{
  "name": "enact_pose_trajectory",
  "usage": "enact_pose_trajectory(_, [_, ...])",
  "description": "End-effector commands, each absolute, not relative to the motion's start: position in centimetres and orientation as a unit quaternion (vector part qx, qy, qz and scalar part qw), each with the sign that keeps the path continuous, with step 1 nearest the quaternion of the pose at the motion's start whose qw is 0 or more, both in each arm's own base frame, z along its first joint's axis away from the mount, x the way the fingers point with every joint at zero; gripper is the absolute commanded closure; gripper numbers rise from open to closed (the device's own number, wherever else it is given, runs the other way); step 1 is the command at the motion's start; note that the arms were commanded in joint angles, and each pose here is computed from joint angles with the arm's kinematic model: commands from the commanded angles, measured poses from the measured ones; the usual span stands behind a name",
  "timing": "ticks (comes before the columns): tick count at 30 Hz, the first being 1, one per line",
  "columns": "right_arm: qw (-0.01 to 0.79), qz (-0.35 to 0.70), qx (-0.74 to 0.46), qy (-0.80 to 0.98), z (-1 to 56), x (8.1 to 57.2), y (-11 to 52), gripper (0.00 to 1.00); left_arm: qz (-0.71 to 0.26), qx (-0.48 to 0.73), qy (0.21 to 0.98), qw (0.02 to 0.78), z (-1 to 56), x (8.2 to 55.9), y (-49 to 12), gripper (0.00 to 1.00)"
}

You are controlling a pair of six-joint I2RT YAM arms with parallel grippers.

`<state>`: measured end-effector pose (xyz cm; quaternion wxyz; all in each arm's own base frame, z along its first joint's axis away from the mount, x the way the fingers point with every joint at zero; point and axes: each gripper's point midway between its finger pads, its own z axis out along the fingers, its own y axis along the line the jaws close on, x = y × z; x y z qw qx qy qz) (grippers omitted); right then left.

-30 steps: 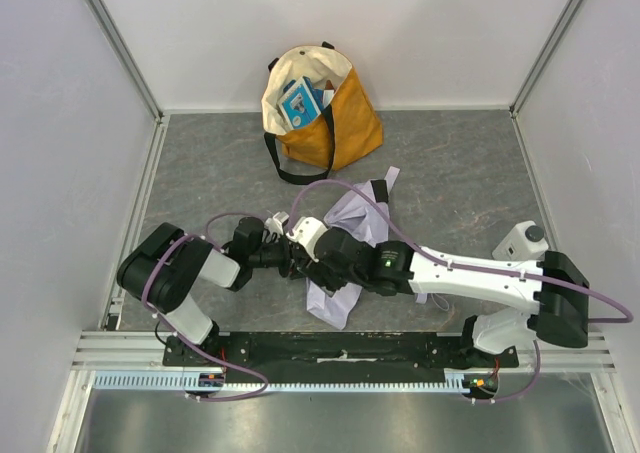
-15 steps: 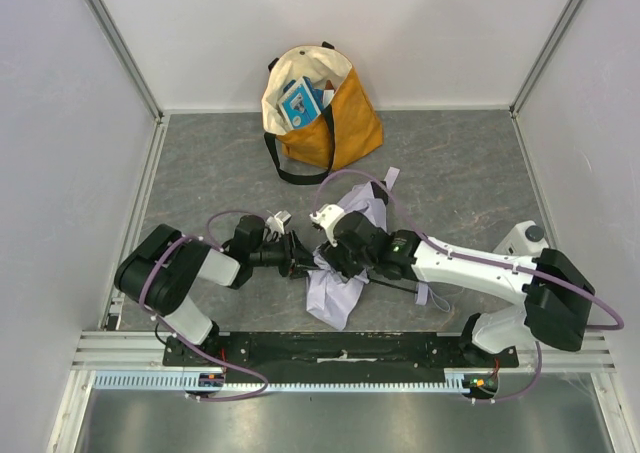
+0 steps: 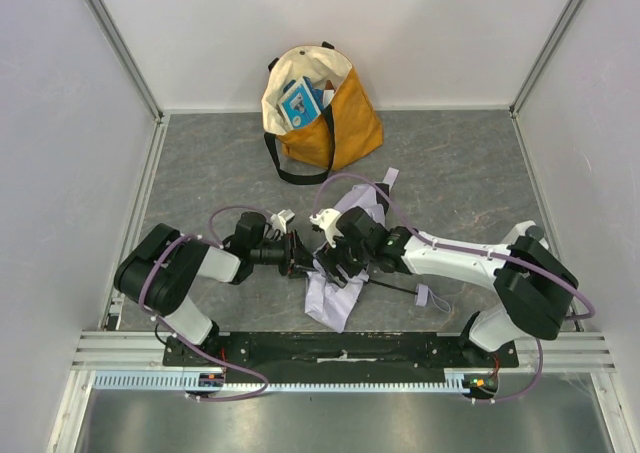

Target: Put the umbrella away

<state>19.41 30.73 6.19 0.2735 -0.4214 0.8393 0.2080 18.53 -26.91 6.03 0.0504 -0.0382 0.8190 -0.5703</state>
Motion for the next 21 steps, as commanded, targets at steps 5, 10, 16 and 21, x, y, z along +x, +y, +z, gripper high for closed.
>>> enact_pose_trajectory(5, [0.263,0.205,-0.441,0.833,4.3,20.2,29.6,0.20,-0.629,0.067,0.771,0.077,12.3,18.1,-27.8,0.98])
enact_pose_trajectory(10, [0.241,0.235,-0.462,0.820,3.6,19.1,30.3,0.23,-0.653,0.101,0.748,0.069,14.1,17.5,-28.0,0.98])
enact_pose_trajectory(16, [0.229,0.276,-0.479,0.801,3.2,18.1,31.5,0.30,-0.678,0.142,0.719,0.064,16.6,16.3,-27.8,0.98])
enact_pose_trajectory(21, [0.234,0.304,-0.491,0.782,3.1,17.3,31.9,0.30,-0.690,0.178,0.699,0.070,18.5,15.5,-27.6,0.98])
